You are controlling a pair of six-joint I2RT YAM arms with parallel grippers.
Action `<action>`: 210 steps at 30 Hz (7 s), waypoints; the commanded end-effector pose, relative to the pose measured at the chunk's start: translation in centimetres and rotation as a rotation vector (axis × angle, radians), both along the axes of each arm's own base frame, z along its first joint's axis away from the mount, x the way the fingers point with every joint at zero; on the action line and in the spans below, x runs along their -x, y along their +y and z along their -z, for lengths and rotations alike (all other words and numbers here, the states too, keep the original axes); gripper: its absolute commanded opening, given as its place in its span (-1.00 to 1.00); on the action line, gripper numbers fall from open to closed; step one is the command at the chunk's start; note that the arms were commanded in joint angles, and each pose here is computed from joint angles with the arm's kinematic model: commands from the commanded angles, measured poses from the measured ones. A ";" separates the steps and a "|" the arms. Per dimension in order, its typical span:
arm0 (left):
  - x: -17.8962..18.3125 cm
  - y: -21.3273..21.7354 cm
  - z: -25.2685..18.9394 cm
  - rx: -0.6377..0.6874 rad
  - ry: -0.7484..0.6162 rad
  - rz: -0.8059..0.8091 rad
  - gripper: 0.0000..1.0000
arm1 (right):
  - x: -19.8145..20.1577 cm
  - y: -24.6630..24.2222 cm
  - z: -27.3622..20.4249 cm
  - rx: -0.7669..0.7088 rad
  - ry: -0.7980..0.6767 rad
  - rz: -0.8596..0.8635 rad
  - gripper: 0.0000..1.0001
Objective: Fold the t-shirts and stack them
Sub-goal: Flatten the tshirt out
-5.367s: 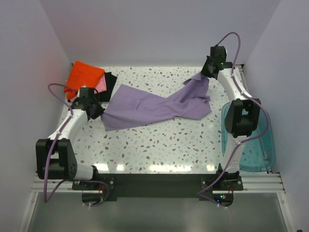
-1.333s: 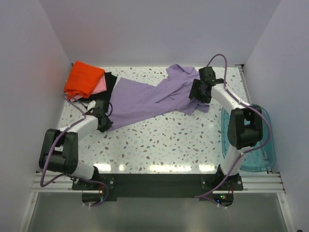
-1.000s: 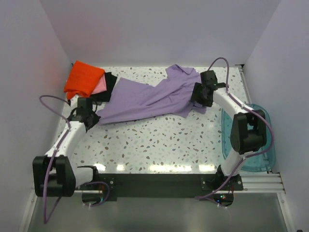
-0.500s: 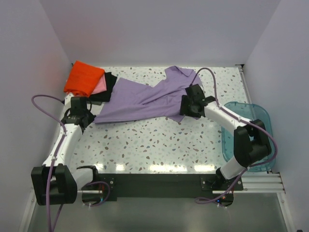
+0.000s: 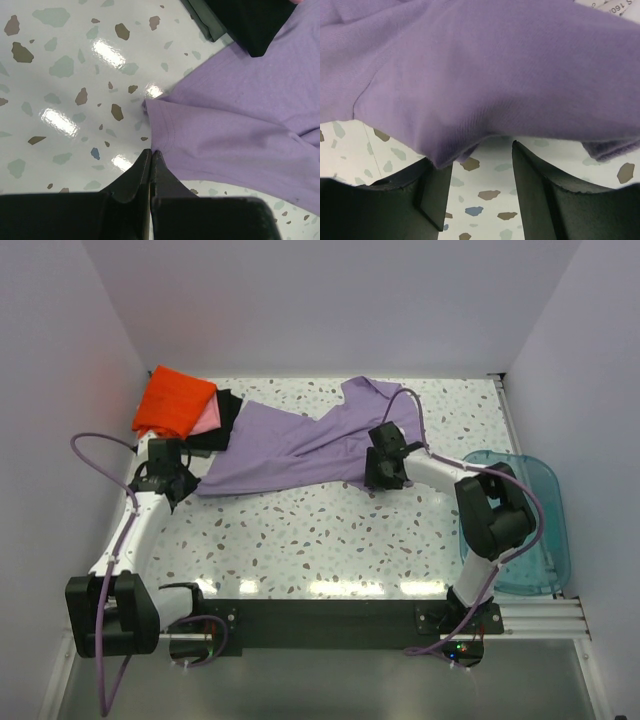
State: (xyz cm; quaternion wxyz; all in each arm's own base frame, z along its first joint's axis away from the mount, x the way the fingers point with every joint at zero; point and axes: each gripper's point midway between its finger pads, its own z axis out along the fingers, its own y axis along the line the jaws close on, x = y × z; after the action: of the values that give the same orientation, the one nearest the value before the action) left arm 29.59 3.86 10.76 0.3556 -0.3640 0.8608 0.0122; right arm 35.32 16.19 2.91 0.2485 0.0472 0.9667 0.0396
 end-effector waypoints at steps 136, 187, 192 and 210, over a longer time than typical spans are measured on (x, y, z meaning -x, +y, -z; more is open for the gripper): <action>-2.6 -2.5 -0.3 0.098 -0.079 0.151 -1.00 | 12.5 -4.3 -1.2 -0.056 0.044 0.314 -0.03; 3.9 -4.1 -41.8 0.016 -0.955 0.212 -1.00 | 13.9 -13.0 -52.2 -0.223 -1.047 0.228 -1.00; -1.1 -5.1 -40.6 0.082 -0.959 0.269 -1.00 | 9.2 -11.1 -52.0 -0.161 -1.083 0.199 -1.00; -25.2 -8.1 -44.4 0.224 -1.121 0.550 -1.00 | -14.2 -10.0 -55.0 -0.367 -1.212 0.169 -1.00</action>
State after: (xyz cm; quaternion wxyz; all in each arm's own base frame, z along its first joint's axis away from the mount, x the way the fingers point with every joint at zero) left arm 57.08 -3.07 45.04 0.6283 -0.1930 0.6811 -0.3226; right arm 53.59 7.84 45.95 0.6415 0.1330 0.7450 0.1254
